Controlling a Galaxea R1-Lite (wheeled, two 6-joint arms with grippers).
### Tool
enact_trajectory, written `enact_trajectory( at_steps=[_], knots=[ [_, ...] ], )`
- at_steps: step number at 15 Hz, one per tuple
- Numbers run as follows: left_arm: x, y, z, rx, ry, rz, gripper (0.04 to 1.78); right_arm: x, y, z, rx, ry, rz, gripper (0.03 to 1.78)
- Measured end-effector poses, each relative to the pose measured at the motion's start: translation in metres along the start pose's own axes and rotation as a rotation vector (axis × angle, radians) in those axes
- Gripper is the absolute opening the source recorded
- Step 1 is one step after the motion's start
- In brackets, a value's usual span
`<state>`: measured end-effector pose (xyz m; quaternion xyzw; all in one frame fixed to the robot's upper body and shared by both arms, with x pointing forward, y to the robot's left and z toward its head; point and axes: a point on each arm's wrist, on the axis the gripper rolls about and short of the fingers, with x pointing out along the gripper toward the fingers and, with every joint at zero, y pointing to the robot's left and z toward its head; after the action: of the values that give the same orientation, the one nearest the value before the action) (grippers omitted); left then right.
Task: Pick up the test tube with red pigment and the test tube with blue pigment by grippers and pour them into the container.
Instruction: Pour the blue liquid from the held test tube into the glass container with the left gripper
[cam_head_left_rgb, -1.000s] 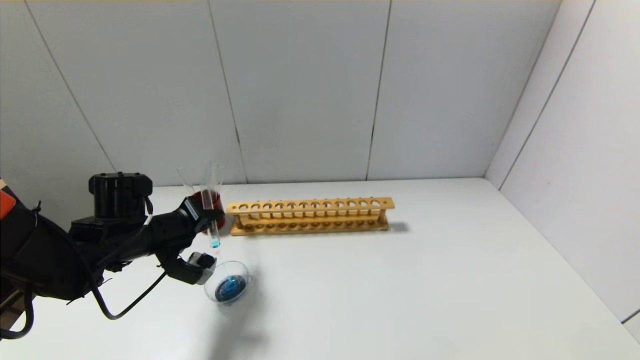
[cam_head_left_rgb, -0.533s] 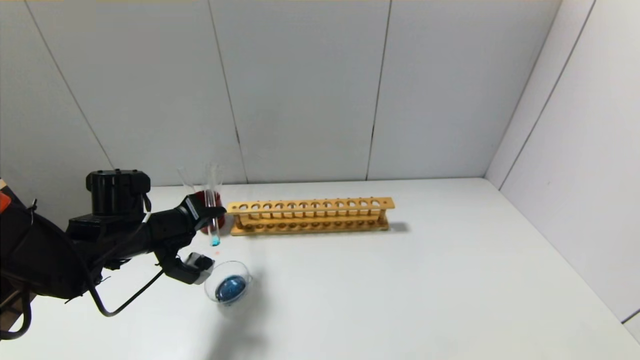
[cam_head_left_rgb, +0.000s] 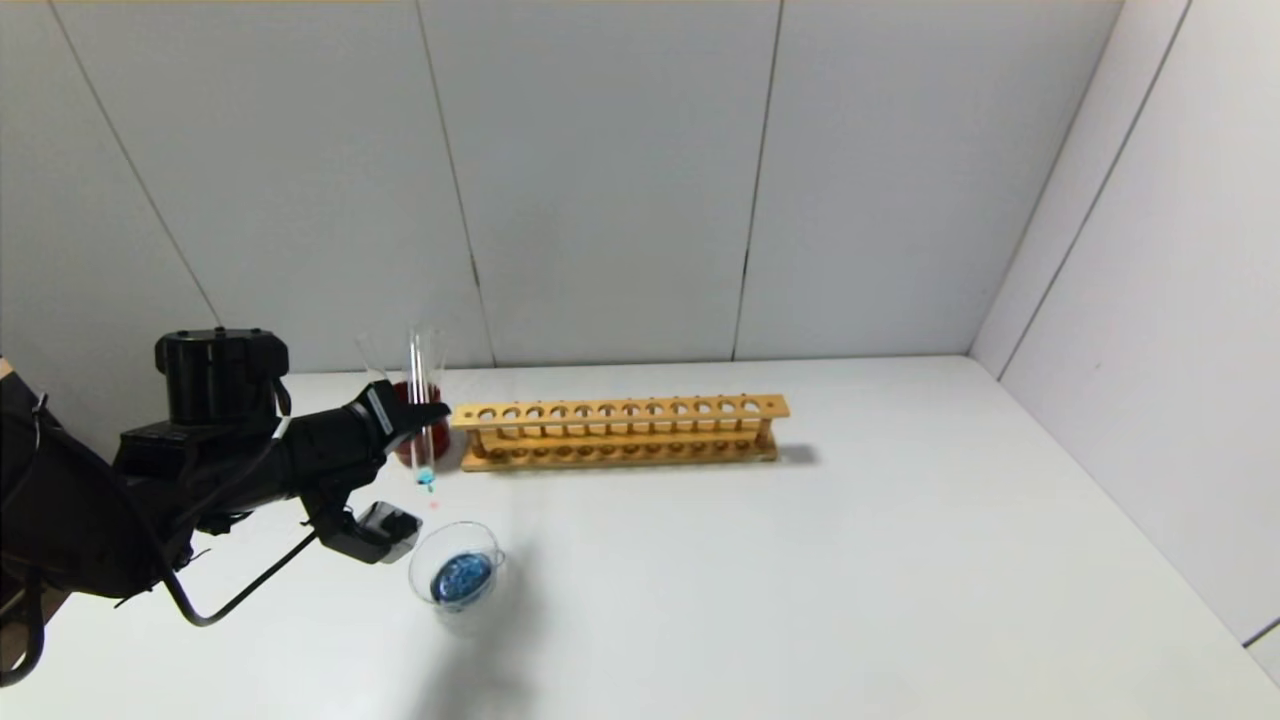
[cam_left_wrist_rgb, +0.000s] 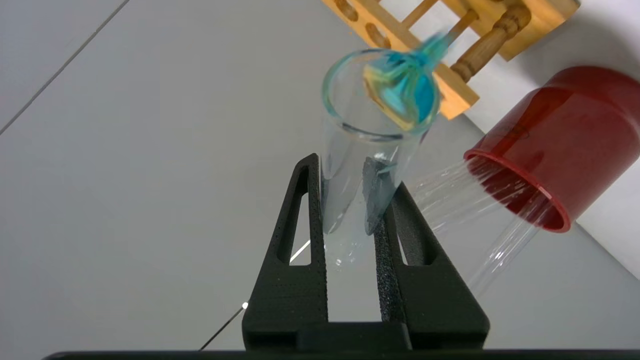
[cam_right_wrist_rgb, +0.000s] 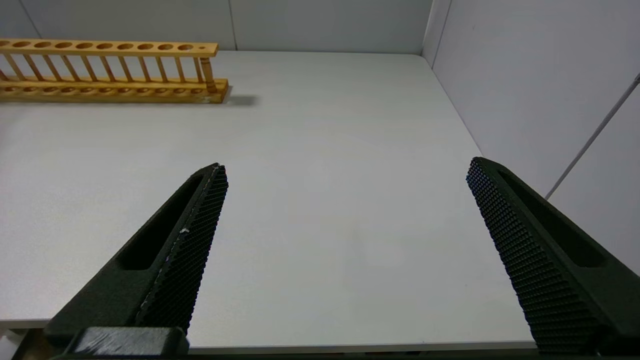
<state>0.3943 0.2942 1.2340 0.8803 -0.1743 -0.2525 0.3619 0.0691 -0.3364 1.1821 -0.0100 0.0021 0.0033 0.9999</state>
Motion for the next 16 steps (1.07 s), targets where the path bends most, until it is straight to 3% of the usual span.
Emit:
enact_trajectory(
  at_steps=[7,16],
  knots=[
    [0.002,0.013,-0.015,0.136,0.049,0.047,0.32,0.000,0.000,0.000,0.000,0.000,0.000,1.75],
    [0.000,0.017,-0.016,0.148,0.058,0.051,0.32,0.000,0.000,0.000,0.000,0.000,0.000,1.75]
  ],
)
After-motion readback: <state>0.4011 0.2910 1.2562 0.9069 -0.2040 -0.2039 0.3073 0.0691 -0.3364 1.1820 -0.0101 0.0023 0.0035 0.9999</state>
